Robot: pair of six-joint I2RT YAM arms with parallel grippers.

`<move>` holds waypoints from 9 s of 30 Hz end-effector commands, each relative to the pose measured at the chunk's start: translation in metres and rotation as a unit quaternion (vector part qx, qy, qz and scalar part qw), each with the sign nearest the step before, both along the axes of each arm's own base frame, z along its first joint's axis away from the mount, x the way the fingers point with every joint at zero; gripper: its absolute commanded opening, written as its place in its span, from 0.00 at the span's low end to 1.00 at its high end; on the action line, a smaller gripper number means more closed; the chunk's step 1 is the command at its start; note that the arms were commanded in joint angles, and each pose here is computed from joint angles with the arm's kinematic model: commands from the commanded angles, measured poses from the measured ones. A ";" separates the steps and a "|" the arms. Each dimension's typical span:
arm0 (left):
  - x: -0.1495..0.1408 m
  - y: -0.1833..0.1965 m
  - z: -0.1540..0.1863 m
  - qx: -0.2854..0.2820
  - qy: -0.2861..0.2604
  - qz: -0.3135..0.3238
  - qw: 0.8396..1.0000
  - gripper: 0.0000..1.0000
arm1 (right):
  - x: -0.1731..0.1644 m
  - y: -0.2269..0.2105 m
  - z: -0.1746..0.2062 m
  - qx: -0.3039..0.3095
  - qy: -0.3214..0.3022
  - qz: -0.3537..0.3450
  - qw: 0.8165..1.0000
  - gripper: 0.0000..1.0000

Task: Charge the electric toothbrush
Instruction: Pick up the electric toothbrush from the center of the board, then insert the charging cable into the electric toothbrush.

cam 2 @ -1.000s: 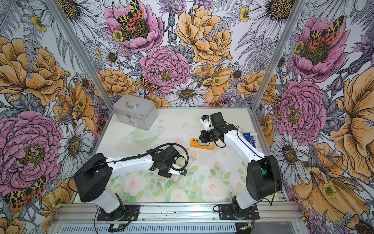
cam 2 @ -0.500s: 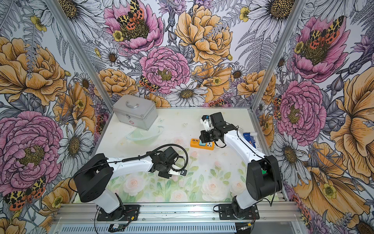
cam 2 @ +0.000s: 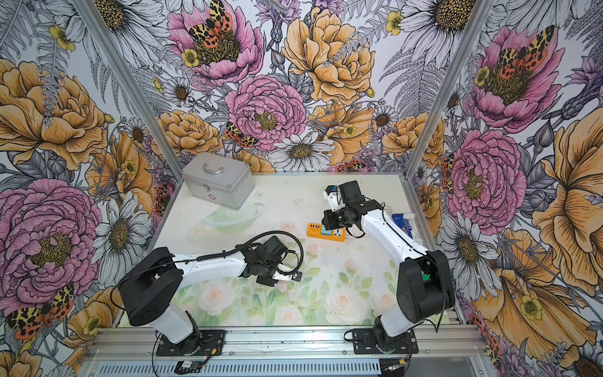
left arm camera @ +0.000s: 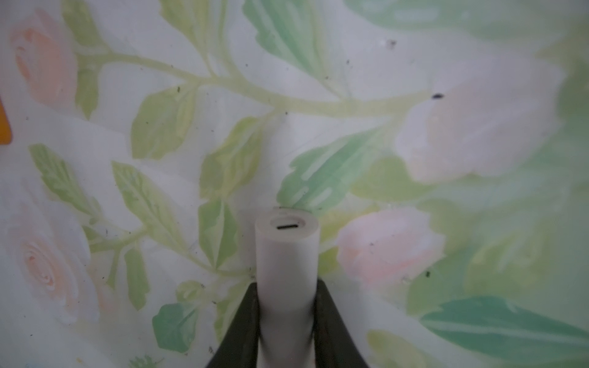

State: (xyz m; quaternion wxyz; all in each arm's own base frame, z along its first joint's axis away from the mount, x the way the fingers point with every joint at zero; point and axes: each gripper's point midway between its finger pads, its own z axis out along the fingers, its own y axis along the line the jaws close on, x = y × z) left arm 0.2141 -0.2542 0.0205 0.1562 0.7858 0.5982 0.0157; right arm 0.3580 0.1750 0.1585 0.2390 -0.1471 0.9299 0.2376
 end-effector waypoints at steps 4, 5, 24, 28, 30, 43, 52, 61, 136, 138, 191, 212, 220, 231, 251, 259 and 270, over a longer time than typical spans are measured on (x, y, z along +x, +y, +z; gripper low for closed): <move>0.008 -0.023 0.027 -0.071 0.008 0.010 0.997 0.06 | 0.001 -0.007 0.018 0.005 -0.025 -0.008 1.000 0.00; 0.010 -0.028 0.036 -0.090 0.009 0.010 0.996 0.06 | 0.001 -0.009 0.019 0.006 -0.027 -0.009 1.000 0.00; 0.089 -0.106 0.164 -0.409 -0.018 0.092 0.908 0.00 | 0.001 0.006 0.074 0.060 -0.109 0.027 0.992 0.00; 0.104 -0.113 0.163 -0.437 -0.034 0.118 0.891 0.00 | 0.002 0.007 0.084 0.071 -0.123 0.024 0.990 0.00; 0.109 -0.115 0.162 -0.448 -0.047 0.122 0.884 0.00 | 0.003 0.008 0.088 0.078 -0.128 0.022 0.988 0.00; 0.136 -0.131 0.150 -0.464 0.030 0.143 0.874 0.00 | 0.011 0.019 0.085 0.102 -0.158 0.044 0.981 0.00; 0.142 -0.125 0.156 -0.468 0.070 0.142 0.870 0.00 | 0.008 0.020 0.062 0.093 -0.151 0.059 0.982 0.00; 0.138 -0.131 0.127 -0.434 0.088 0.146 0.885 0.00 | 0.010 0.022 0.072 0.109 -0.163 0.056 0.979 0.00; 0.166 -0.162 0.216 -0.528 0.007 0.110 0.842 0.00 | 0.014 0.029 0.032 0.111 -0.113 0.058 0.986 0.00; 0.168 -0.163 0.214 -0.526 0.002 0.106 0.844 0.00 | 0.014 0.029 0.035 0.111 -0.117 0.057 0.985 0.00; 0.168 -0.172 0.260 -0.563 0.041 0.031 0.825 0.00 | 0.025 0.020 0.029 0.109 -0.140 0.024 0.984 0.00; 0.182 -0.178 0.306 -0.600 -0.045 0.019 0.799 0.00 | 0.016 0.046 -0.006 0.107 -0.084 0.056 0.989 0.00; 0.186 -0.185 0.320 -0.629 -0.067 0.005 0.774 0.00 | 0.012 0.049 -0.013 0.116 -0.067 0.062 0.989 0.00; 0.177 -0.185 0.283 -0.551 -0.059 -0.005 0.832 0.00 | 0.017 0.041 -0.011 0.111 -0.069 0.046 0.990 0.20; 0.181 -0.172 0.192 -0.392 -0.049 0.017 0.918 0.00 | 0.005 0.015 0.041 0.146 -0.112 0.032 0.982 1.00; 0.190 -0.154 0.147 -0.327 -0.038 0.046 0.943 0.00 | 0.002 0.002 0.046 0.149 -0.110 0.017 0.983 1.00; 0.174 -0.113 0.100 -0.250 -0.011 0.074 0.965 0.00 | -0.009 -0.064 0.068 0.080 -0.164 -0.086 0.979 1.00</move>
